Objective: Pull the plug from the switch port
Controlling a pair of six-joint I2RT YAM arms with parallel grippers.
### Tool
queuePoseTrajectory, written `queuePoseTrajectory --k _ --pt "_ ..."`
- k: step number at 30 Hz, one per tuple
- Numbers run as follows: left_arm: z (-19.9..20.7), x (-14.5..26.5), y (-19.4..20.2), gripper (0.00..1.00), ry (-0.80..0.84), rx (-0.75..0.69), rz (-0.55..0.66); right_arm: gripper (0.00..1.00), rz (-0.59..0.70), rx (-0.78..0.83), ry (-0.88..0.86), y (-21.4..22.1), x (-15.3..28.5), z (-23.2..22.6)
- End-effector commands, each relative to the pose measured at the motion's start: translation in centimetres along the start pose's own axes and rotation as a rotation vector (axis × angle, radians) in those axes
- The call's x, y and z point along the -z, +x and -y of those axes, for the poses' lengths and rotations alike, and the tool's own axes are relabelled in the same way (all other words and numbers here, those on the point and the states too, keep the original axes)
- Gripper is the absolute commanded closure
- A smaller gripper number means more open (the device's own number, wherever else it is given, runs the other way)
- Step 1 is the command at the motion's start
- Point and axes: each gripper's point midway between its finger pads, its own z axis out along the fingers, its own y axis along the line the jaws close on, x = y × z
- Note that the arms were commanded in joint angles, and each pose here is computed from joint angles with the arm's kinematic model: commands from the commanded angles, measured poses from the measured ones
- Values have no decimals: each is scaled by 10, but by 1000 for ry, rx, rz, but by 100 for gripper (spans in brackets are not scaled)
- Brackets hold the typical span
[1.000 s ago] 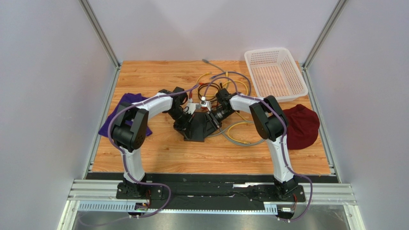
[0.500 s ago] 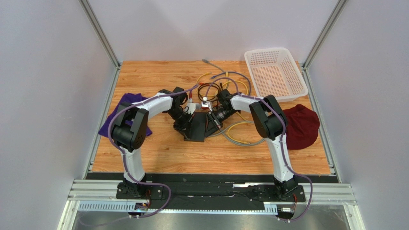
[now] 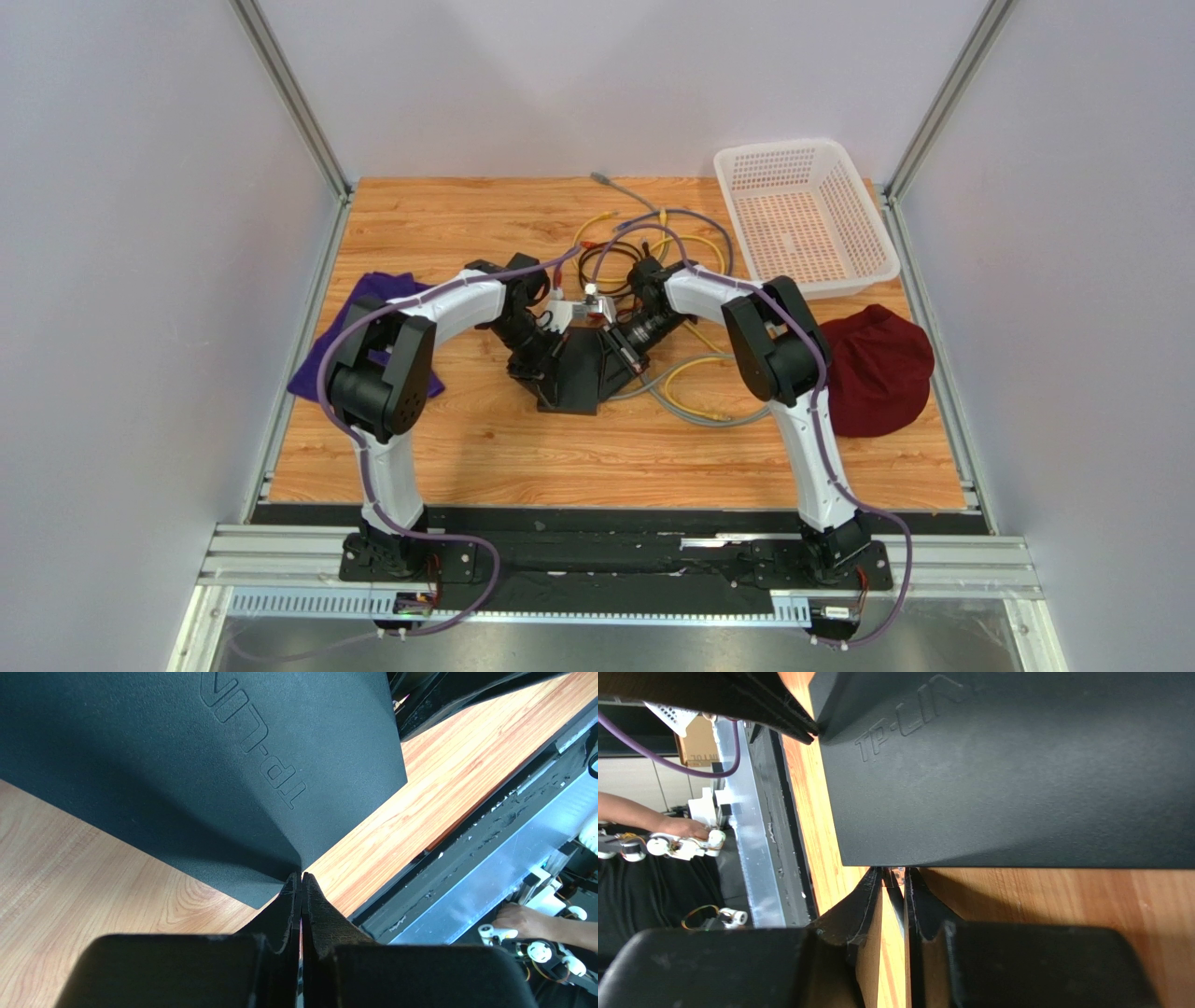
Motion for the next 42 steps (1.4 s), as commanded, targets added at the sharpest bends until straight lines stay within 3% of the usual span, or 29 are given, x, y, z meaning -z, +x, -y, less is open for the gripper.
queuePoseTrajectory --k 1,15,18,25,30,37,38,42 --pt "-19 -6 -16 100 -67 -54 46 100 -104 -72 177 26 7 37" --pt "-20 -5 -16 100 -76 -56 47 100 -177 -152 288 41 20 44" --pt "-20 -4 -17 100 -77 -56 49 100 -154 -134 234 38 20 33" --pt "-18 -2 -17 100 -74 -61 52 100 -69 -15 165 8 35 -2" --pt "-16 2 -18 100 -78 -75 68 100 -19 207 247 -15 79 -30" --pt "-13 21 -33 100 -124 -121 123 100 205 338 443 -98 167 -34" --pt "-13 24 -35 100 -128 -131 132 100 287 411 481 -132 191 -49" --pt "-9 36 -39 100 -143 -152 163 100 510 461 616 -204 244 -49"
